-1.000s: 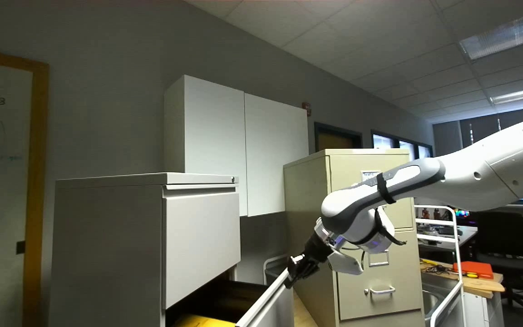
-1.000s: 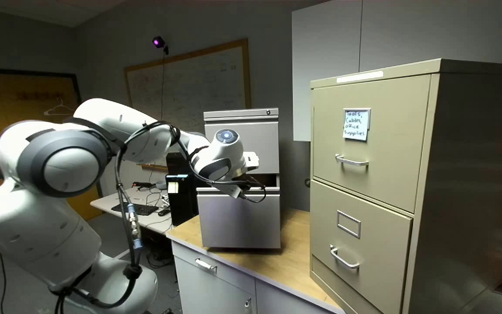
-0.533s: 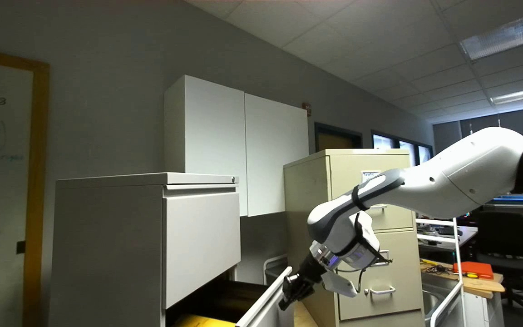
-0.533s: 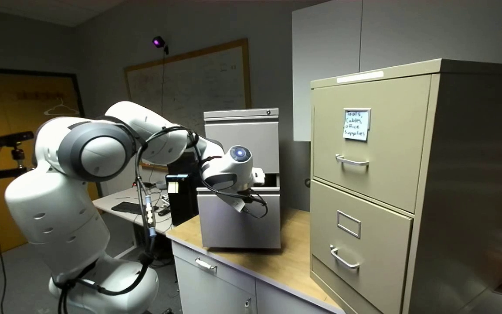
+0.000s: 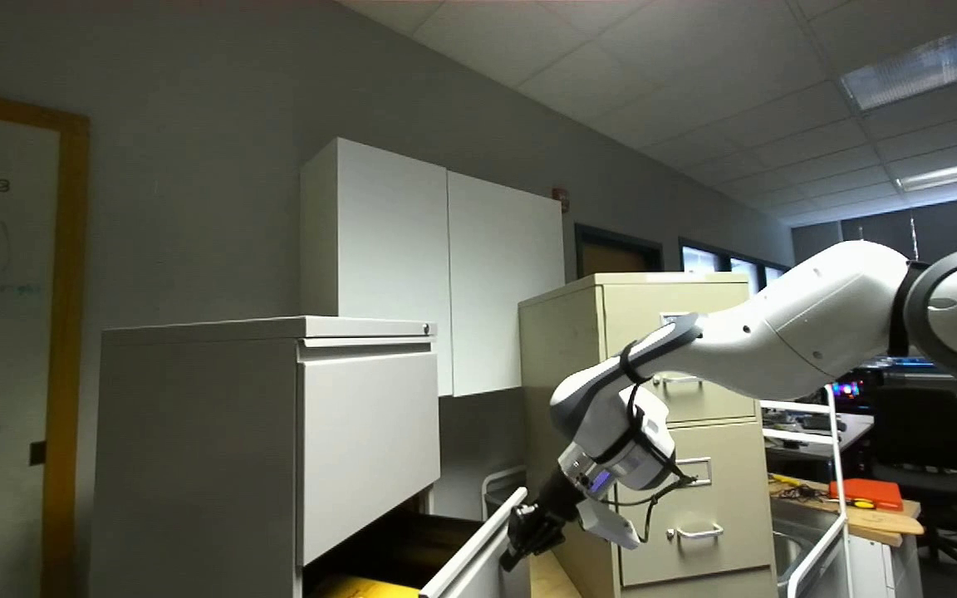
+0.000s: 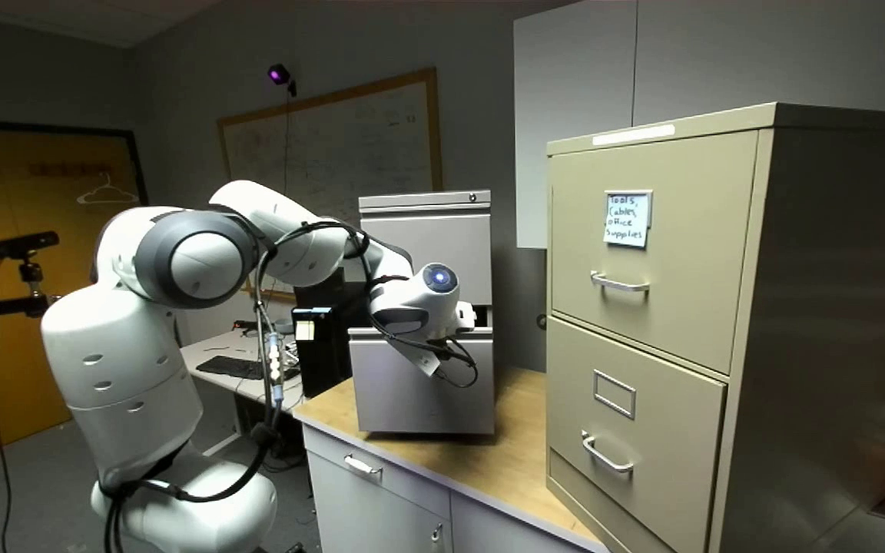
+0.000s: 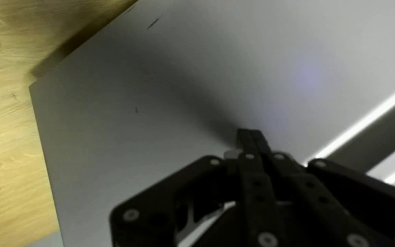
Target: Close the bottom drawer of the left cabinet
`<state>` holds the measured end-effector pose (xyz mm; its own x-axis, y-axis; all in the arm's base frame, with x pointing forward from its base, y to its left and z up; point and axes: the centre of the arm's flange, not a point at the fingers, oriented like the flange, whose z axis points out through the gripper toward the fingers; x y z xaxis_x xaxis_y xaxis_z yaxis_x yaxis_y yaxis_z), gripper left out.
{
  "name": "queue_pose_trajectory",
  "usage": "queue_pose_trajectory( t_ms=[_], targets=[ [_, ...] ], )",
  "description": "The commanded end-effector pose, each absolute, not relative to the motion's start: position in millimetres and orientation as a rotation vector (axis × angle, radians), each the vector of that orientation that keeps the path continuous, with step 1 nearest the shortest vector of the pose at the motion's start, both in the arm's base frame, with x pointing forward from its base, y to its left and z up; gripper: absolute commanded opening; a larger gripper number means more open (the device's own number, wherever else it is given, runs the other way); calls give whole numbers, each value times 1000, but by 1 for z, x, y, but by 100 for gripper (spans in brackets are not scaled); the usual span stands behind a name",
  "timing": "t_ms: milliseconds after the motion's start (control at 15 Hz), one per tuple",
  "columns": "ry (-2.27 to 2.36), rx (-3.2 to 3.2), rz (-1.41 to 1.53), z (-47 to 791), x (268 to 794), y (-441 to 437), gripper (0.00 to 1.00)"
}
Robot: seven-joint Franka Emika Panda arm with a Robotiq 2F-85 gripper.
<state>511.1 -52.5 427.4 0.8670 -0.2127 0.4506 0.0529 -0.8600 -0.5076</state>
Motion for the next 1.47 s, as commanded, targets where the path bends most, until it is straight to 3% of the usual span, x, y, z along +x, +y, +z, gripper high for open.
queue_pose_trajectory(
  t_ms=[0, 1400],
  targets=[
    [1, -2471, -741, 467, 563, -16, 0],
    [-392, -2471, -625, 521, 728, 97, 0]
  ],
)
